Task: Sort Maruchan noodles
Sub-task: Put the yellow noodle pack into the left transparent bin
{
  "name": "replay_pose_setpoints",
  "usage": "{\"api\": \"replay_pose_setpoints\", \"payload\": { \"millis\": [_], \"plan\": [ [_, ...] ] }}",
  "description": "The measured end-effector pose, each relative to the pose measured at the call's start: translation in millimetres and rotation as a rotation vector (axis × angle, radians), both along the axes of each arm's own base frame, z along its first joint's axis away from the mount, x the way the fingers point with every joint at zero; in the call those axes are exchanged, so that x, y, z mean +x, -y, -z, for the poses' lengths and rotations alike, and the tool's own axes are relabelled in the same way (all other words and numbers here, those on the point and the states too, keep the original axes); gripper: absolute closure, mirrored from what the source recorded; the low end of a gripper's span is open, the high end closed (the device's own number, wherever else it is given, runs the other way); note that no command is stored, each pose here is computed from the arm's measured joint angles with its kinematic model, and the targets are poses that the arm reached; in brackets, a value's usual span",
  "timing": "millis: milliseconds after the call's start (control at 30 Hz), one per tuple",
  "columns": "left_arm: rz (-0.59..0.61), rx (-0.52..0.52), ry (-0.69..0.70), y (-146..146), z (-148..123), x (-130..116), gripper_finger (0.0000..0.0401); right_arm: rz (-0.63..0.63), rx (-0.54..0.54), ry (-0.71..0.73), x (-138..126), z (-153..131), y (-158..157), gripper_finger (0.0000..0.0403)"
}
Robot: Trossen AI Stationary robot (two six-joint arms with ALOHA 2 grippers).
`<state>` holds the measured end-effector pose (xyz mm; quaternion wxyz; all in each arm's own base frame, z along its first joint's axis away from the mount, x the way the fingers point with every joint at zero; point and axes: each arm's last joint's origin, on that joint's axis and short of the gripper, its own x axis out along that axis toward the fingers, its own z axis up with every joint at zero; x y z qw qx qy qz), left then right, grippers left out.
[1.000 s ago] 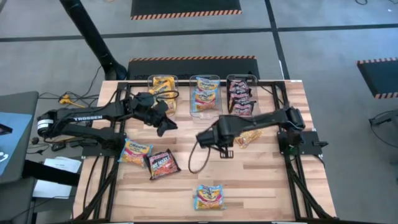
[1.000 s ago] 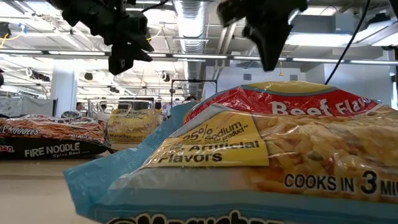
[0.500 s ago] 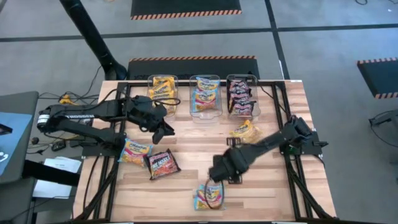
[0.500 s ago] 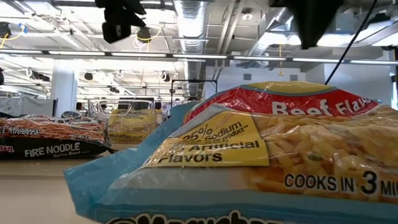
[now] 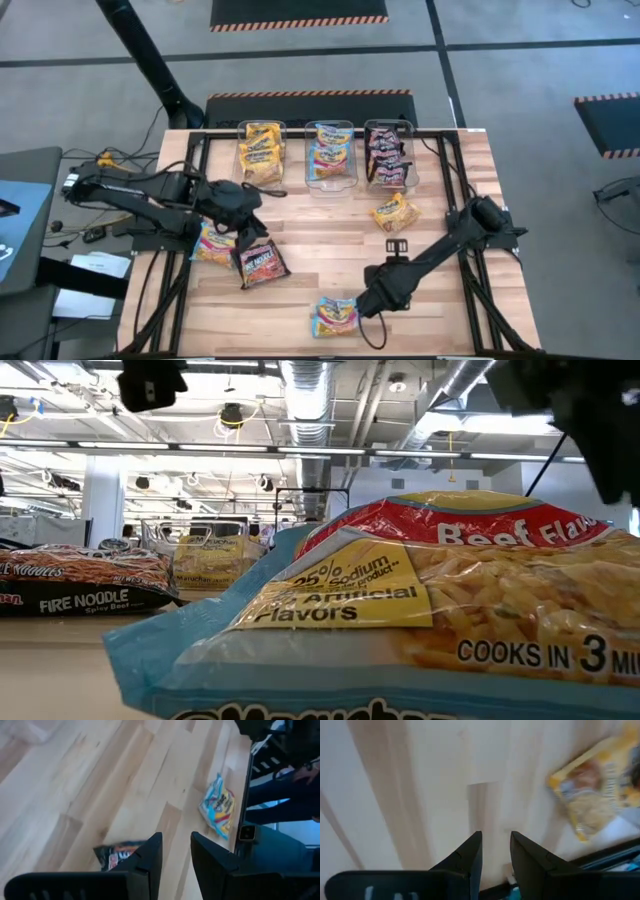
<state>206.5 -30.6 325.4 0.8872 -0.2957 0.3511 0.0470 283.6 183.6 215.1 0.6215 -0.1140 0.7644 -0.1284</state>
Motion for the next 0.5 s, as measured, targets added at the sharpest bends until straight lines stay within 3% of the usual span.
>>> {"api": "replay_pose_setpoints", "payload": {
  "millis": [233,500],
  "plan": [
    [-0.008,-0.017,-0.078,19,6,-6,0.0313,0.021,0.137,0.036,-19,19,-4,0.0278],
    [-0.002,0.039,-0.166,40,20,-4,0.0313,0.13,0.232,0.157,-67,9,17,0.0278]
  ]
}}
